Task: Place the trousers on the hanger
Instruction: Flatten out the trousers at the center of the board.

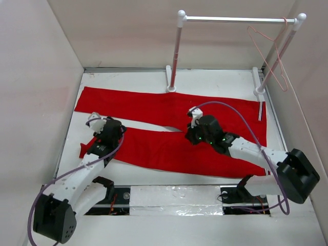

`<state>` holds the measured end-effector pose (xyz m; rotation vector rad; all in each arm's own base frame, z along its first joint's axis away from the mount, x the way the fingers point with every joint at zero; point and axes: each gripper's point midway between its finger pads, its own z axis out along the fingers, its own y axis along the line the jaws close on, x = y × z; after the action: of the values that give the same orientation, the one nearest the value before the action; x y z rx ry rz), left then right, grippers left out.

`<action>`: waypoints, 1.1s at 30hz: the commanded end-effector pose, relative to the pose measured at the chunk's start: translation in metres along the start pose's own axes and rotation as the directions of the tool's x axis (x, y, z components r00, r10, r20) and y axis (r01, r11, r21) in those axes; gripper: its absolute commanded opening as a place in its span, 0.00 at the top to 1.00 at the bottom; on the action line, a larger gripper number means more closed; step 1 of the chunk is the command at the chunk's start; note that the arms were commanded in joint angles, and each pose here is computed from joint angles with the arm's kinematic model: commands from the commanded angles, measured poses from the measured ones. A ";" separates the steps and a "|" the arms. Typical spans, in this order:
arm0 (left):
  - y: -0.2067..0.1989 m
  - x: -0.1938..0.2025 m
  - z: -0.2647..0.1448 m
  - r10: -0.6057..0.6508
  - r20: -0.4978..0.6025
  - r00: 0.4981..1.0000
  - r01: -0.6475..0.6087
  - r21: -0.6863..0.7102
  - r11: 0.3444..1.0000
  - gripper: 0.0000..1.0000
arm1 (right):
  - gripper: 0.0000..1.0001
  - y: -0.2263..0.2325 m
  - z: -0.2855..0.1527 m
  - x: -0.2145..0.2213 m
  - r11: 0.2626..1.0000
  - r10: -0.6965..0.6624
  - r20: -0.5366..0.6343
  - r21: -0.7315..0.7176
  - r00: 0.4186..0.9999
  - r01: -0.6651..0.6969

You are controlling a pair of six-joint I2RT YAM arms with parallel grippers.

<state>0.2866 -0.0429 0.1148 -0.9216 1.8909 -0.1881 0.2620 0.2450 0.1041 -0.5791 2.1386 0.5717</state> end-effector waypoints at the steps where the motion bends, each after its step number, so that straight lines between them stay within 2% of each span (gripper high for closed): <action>1: 0.050 -0.024 -0.008 -0.085 0.083 0.993 0.099 -0.189 0.977 0.46 | 1.00 0.046 0.006 -0.051 0.986 -0.103 0.159 -0.112 0.982 0.122; 4: 0.079 -0.042 -0.010 -0.155 0.148 0.977 0.191 -0.267 0.945 0.46 | 1.00 0.084 0.009 -0.047 0.961 -0.181 0.168 -0.179 0.969 0.211; 7: 0.097 -0.054 -0.010 -0.178 0.181 0.967 0.230 -0.328 0.916 0.45 | 1.00 0.090 0.008 -0.042 0.953 -0.205 0.172 -0.188 0.964 0.236; 8: 0.105 -0.067 -0.011 -0.200 0.220 0.955 0.269 -0.359 0.894 0.45 | 1.00 0.092 0.007 -0.043 0.952 -0.200 0.184 -0.196 0.962 0.235; 12: 0.129 -0.086 -0.019 -0.200 0.256 0.946 0.302 -0.467 0.831 0.45 | 1.00 0.097 0.000 -0.040 0.945 -0.182 0.209 -0.232 0.961 0.229; 15: 0.141 -0.086 -0.020 -0.220 0.238 0.946 0.314 -0.506 0.803 0.45 | 1.00 0.096 -0.004 -0.041 0.946 -0.177 0.218 -0.230 0.960 0.227; 16: 0.148 -0.086 -0.020 -0.229 0.241 0.943 0.325 -0.524 0.787 0.41 | 1.00 0.095 -0.006 -0.041 0.947 -0.176 0.219 -0.229 0.960 0.226; 19: 0.168 -0.079 -0.017 -0.270 0.226 0.936 0.352 -0.568 0.744 0.40 | 1.00 0.096 -0.016 -0.047 0.945 -0.174 0.246 -0.231 0.953 0.232; 20: 0.172 -0.078 -0.015 -0.278 0.222 0.935 0.356 -0.571 0.740 0.36 | 1.00 0.096 -0.018 -0.047 0.945 -0.173 0.252 -0.231 0.952 0.233; 21: 0.173 -0.072 -0.009 -0.289 0.191 0.938 0.346 -0.557 0.755 0.34 | 1.00 0.097 -0.020 -0.050 0.943 -0.169 0.264 -0.237 0.950 0.234; 22: 0.181 -0.071 -0.007 -0.304 0.191 0.933 0.358 -0.568 0.741 0.32 | 1.00 0.098 -0.021 -0.049 0.942 -0.166 0.266 -0.243 0.950 0.232; 25: 0.178 -0.060 0.009 -0.340 0.125 0.932 0.353 -0.527 0.773 0.32 | 1.00 0.101 -0.021 -0.048 0.937 -0.165 0.263 -0.258 0.951 0.234; 30: 0.158 -0.066 0.024 -0.348 0.118 0.930 0.365 -0.405 0.838 0.34 | 1.00 0.103 -0.018 -0.047 0.934 -0.168 0.256 -0.268 0.952 0.237; 33: 0.149 -0.064 0.030 -0.367 0.096 0.925 0.376 -0.360 0.854 0.34 | 1.00 0.109 -0.015 -0.045 0.927 -0.171 0.256 -0.286 0.951 0.243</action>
<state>0.2273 0.1159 0.0589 -1.6337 1.7628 0.0723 0.2139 0.3202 0.1567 -0.8579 1.8279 0.7857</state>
